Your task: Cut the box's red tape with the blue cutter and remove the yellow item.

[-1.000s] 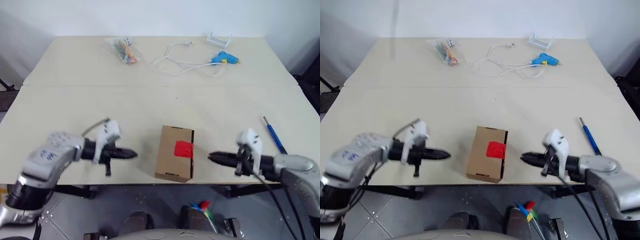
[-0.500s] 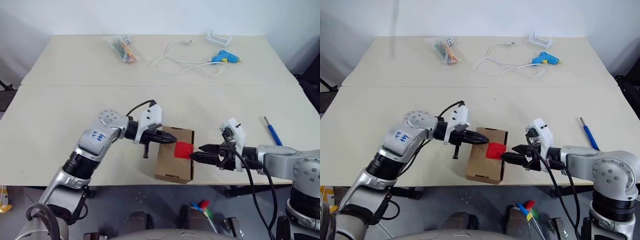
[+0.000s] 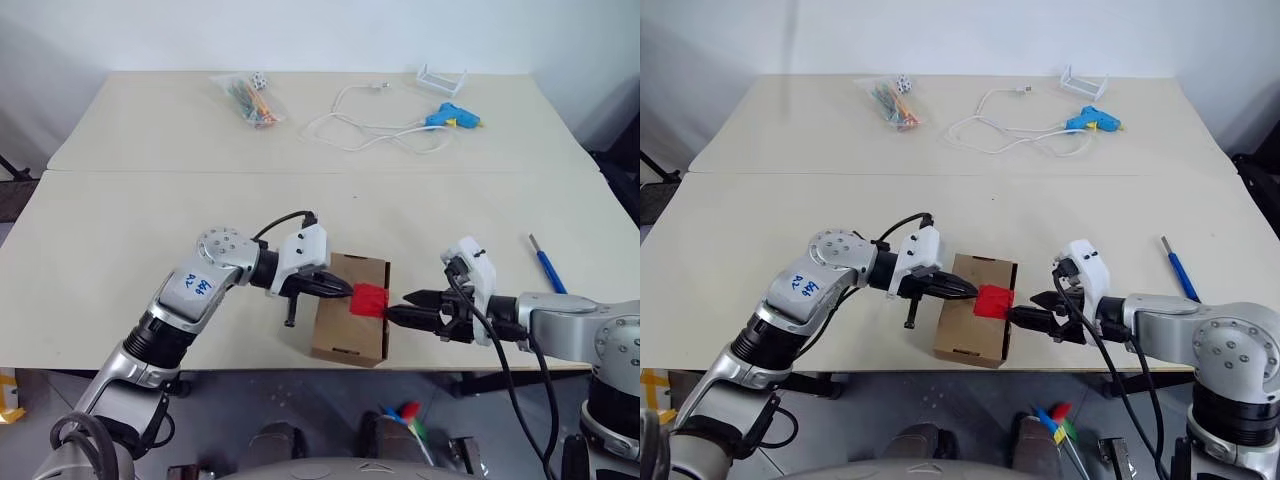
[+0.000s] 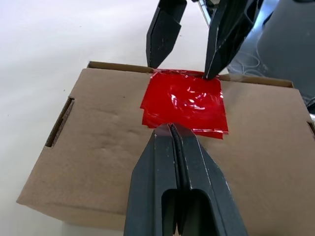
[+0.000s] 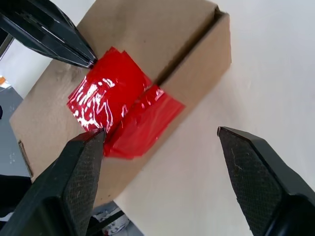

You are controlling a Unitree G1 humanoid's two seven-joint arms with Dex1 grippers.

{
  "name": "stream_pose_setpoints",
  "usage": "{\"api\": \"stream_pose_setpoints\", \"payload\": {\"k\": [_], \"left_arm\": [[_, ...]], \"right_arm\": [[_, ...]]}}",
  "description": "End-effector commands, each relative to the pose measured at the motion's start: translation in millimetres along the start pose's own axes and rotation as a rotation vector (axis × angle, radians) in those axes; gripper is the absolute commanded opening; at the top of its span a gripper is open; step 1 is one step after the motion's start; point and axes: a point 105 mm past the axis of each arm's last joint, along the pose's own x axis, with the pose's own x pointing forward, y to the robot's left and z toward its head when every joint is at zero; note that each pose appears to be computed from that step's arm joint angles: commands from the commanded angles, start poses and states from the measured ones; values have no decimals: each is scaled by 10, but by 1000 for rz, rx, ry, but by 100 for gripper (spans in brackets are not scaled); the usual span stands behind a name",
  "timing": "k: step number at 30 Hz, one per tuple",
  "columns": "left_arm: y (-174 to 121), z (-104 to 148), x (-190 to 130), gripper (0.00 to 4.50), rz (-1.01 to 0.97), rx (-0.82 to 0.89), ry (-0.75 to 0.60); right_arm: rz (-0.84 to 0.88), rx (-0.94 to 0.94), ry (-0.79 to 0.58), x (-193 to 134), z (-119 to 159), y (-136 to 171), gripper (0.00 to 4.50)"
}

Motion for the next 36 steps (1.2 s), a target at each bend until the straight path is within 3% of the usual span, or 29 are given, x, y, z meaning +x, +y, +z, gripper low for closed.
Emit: {"api": "stream_pose_setpoints", "payload": {"k": [1,9,20,29,36], "left_arm": [[-77,-144,49,0,-25,-27,49],[-73,-158,59,0,-22,-33,52],[-46,-162,69,0,-18,-20,59],[-78,-207,77,0,-25,-27,74],[-81,-194,86,0,-26,-27,70]], "right_arm": [[-26,17,16,-38,-38,-55,376],[-73,-11,34,12,-34,-73,376],[-246,-225,116,112,131,-89,376],[-394,-343,237,-33,-51,-283,376],[-362,-347,202,74,-64,-224,376]]}}
